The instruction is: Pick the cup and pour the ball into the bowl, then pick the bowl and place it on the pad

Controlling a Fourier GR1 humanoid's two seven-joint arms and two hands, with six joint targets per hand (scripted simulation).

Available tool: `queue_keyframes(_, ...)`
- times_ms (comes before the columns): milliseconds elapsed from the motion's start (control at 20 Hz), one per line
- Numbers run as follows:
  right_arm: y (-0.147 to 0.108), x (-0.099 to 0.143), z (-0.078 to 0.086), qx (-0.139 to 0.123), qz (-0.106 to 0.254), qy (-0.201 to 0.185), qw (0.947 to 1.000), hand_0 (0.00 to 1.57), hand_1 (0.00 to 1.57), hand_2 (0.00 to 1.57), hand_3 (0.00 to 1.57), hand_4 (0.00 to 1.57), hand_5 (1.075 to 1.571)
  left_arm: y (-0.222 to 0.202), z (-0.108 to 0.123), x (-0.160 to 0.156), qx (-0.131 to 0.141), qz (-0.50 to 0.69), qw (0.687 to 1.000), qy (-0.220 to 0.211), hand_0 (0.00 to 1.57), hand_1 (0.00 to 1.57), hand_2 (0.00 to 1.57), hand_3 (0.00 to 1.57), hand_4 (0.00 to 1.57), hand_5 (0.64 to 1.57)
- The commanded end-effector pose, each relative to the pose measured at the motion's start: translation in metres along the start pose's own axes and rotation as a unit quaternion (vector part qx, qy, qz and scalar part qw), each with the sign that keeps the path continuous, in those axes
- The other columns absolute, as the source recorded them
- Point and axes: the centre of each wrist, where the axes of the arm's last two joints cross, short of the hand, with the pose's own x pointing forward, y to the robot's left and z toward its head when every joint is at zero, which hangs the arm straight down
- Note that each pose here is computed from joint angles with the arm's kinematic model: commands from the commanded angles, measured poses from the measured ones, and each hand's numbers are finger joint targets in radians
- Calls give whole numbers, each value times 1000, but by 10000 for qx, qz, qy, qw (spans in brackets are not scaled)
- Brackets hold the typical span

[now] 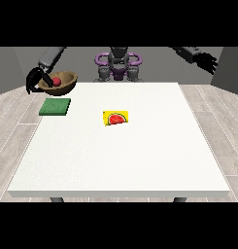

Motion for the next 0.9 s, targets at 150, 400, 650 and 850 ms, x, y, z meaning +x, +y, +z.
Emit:
queue_keyframes(150, -15, -5, -2, -310, -392, -355, 9981, 1571, 1571, 1571, 0, 793, 1567, 86, 5, 31, 243, 141, 9984, -491, 0, 0, 0, 0, 1226, 1566)
queue_keyframes(400, -33, -12, -6, -753, -779, -112, 9940, 1571, 1571, 1571, 252, 544, 1561, 85, 6, 31, 367, 62, 9974, -611, 0, 0, 0, 0, 1185, 1559)
queue_keyframes(650, -46, -16, -11, -805, -459, 184, 9955, 850, 850, 880, 1102, 0, 1513, 79, -13, 58, 141, 37, 9979, -633, 0, 0, 0, 0, 1175, 1551)
queue_keyframes(850, -38, 9, -17, -530, -484, 57, 9974, 0, 0, 425, 649, 0, 1460, 92, 3, 35, 188, 82, 9984, -519, 0, 0, 0, 0, 1180, 1551)
